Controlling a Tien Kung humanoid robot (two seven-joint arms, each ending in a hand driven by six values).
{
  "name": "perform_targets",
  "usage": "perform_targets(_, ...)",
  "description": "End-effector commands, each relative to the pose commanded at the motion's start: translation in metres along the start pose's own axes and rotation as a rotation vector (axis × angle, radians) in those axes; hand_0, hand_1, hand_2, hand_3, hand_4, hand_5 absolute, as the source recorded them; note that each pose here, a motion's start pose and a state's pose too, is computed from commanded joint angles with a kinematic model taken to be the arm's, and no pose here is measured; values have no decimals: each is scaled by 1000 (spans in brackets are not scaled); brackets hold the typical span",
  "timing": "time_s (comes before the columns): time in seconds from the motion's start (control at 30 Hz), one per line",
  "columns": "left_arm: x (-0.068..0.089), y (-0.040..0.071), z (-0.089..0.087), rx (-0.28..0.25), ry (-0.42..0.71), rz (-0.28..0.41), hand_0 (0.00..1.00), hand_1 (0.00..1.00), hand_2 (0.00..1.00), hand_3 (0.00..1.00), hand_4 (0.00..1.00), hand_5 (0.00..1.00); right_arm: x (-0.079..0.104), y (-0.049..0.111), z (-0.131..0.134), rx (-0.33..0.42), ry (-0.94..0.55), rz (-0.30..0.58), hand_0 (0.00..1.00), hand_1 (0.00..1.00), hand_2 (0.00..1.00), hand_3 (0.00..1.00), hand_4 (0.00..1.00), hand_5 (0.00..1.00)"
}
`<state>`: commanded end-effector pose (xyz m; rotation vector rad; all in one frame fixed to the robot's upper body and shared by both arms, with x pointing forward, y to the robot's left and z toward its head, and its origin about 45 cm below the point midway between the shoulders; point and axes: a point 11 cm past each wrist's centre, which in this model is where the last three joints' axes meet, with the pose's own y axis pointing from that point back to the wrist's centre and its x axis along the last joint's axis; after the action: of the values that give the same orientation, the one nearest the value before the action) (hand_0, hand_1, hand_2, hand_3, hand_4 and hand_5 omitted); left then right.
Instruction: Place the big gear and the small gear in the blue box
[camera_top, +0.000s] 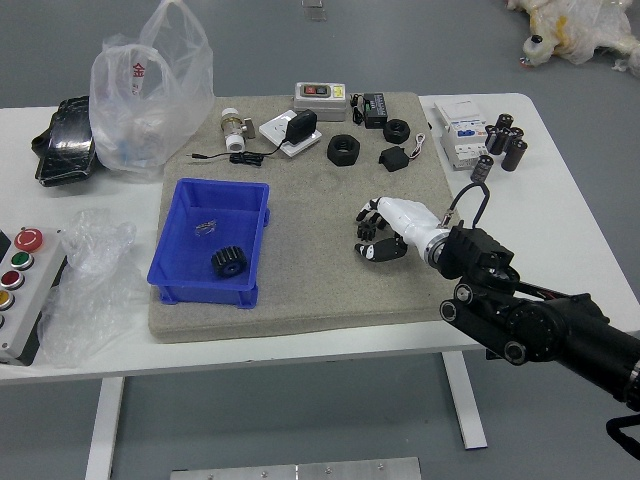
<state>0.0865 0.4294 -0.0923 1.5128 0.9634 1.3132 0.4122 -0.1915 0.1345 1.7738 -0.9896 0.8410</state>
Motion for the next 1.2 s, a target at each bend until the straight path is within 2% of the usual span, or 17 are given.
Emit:
perform_targets(0.17,0,0,1,-3,0,-2,692,638,613,735,696,395,3,0,0,9,-7,20,360,554,483,550,402,2)
perform_targets(0.2,0,0,1,-3,0,-2,692,638,614,737,698,398,3,1,0,11,-8,24,350,517,374,458,314,2)
perform_targets(0.4,-1,0,1,-3,0,-3,692,638,614,737,698,397,11,1,-3,38,-12,58,344,512,361,457,291,2)
perform_targets(0.53,0,0,0,-1,1,-2,692,638,614,737,698,397,24,2,-19,92,-6,92,344,512,361,457,291,2)
perform_targets(0.63,0,0,-1,2,1,-1,692,638,614,737,698,399,35,4,-45,166,3,116,337,506,360,459,291,2)
perform_targets(0.77,1,0,-1,3,-1,0,692,638,614,737,698,399,48,10,-92,305,24,143,337,506,360,459,291,2)
perform_targets(0.87,2,0,-1,4,-2,2,693,638,615,739,703,405,50,18,-130,421,51,144,340,506,373,463,307,2)
perform_targets(0.97,2,0,-1,6,-3,3,693,638,615,739,703,405,48,28,-164,529,83,127,340,506,373,463,307,2)
perform_targets(1.0,2,0,-1,7,-4,3,692,638,615,739,703,405,46,30,-172,556,92,117,359,525,494,497,395,2)
perform_targets(1.07,3,0,-1,7,-5,4,692,638,615,739,703,405,40,35,-187,610,113,85,359,525,494,497,395,2)
perform_targets(1.17,3,1,0,6,-6,5,692,638,615,739,703,405,30,38,-199,644,137,36,359,525,494,497,395,2)
perform_targets(1.2,3,1,0,6,-7,5,693,638,615,739,704,405,27,38,-201,647,143,21,386,565,559,554,385,2)
